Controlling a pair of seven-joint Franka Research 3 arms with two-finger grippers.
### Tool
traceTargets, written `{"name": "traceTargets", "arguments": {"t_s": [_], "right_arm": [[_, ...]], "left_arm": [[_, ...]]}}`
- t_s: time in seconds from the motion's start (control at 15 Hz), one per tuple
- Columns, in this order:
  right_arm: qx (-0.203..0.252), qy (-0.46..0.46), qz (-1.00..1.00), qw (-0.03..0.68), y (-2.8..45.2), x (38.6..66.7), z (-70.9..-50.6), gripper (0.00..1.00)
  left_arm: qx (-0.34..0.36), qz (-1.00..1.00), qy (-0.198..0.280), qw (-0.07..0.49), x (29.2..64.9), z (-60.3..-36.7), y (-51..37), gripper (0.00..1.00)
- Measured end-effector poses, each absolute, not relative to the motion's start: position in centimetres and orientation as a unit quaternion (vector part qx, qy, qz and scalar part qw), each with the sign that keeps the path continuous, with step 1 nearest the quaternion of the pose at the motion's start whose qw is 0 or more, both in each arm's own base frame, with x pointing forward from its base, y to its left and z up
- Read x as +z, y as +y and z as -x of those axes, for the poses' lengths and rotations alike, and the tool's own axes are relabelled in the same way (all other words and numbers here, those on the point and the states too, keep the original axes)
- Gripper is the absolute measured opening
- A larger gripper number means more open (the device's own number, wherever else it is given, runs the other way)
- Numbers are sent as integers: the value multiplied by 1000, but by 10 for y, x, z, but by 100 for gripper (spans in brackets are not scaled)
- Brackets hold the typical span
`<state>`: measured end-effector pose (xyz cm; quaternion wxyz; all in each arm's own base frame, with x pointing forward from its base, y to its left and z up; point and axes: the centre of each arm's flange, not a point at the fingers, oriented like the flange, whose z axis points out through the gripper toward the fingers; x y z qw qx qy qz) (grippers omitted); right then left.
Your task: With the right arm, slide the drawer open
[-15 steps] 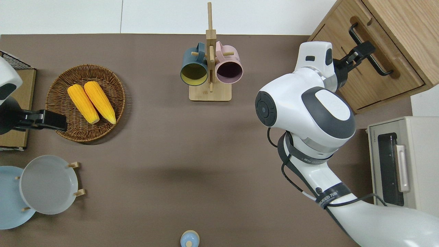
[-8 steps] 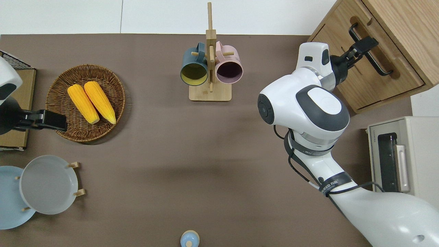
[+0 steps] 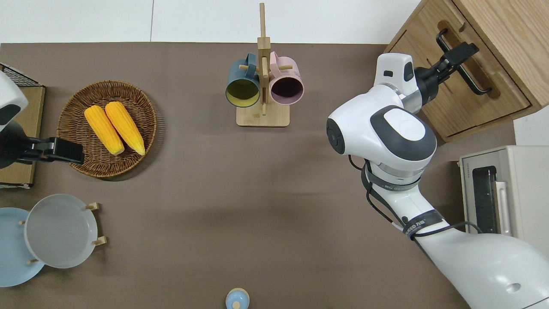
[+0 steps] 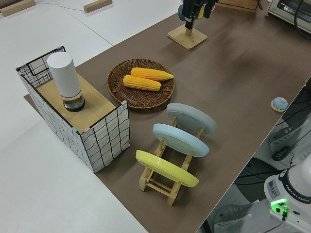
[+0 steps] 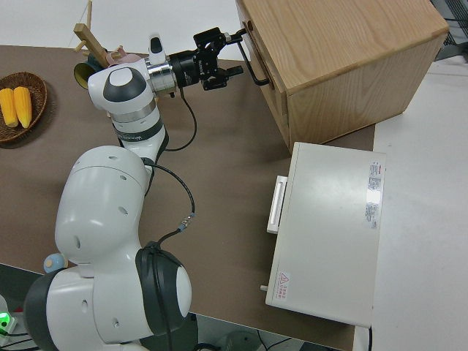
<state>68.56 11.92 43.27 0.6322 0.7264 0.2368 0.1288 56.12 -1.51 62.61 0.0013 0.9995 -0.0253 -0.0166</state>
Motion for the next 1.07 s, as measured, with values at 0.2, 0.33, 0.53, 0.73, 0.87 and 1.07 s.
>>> {"name": "traceTargets", "arguments": {"t_s": [0.2,0.33,0.53,0.73,0.87,1.07], "right_arm": [[143,217,-727,635,115,419,-689,98],[143,208,-727,638,111,413,-690,98],[142,204,-722,645,108,413,-691,90],[136,198,-718,653,113,413,-688,54],[132,198,-716,656,116,411,-686,36],[133,195,-716,657,117,406,-686,18]], "left_arm": [[-17,-1000,-25,1,626,-561,-15,100],[-17,-1000,-25,1,626,-561,-15,100],[-17,-1000,-25,1,626,-561,-15,100],[-17,-1000,-25,1,626,-561,-15,100],[-17,-1000,-25,1,626,-561,-15,100],[-17,-1000,-25,1,626,-561,-15,100]]}}
